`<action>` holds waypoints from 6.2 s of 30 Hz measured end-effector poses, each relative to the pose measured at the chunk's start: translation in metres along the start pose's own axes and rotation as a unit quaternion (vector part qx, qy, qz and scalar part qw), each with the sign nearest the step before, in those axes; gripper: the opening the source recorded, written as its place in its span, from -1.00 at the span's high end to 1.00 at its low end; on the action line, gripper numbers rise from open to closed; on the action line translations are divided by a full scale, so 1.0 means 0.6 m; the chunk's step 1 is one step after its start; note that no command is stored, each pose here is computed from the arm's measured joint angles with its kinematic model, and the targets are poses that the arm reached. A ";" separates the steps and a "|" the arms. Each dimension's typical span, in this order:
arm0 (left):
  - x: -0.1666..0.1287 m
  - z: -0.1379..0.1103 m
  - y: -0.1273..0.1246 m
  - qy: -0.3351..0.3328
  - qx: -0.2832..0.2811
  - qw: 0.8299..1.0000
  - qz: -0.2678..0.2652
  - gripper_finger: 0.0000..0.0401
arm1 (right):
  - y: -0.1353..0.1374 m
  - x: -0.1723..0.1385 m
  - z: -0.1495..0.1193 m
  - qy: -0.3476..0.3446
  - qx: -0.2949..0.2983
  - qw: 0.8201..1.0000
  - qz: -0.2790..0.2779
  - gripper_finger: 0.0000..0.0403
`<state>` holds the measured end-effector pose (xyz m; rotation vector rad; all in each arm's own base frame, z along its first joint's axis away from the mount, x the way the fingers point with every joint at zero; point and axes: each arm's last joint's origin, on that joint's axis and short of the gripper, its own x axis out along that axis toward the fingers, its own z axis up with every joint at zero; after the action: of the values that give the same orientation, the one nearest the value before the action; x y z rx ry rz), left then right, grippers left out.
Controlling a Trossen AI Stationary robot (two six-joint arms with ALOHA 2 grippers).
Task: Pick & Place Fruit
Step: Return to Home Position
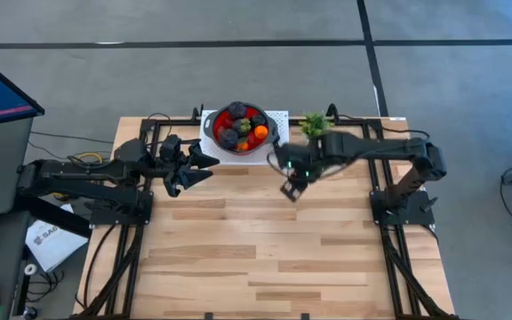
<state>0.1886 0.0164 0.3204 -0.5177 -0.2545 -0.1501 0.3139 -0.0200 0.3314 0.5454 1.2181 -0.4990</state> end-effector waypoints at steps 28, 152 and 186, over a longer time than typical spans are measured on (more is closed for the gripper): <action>0.001 -0.008 0.015 -0.015 -0.001 0.995 0.097 -0.18 | -0.088 -0.146 -0.187 -0.349 -0.234 0.881 0.219 0.75; -0.195 -0.105 0.024 -0.082 0.175 0.981 -0.003 -0.18 | -0.234 0.164 -0.353 -0.570 -0.251 0.752 0.214 0.75; -0.216 -0.188 0.079 0.096 0.248 0.955 0.128 -0.18 | -0.234 0.164 -0.353 -0.570 -0.251 0.752 0.214 0.75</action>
<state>0.0967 0.0100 0.1677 -0.0312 -0.0269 0.1175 0.0976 -0.0006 0.1668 -0.0255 -0.0147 -0.0250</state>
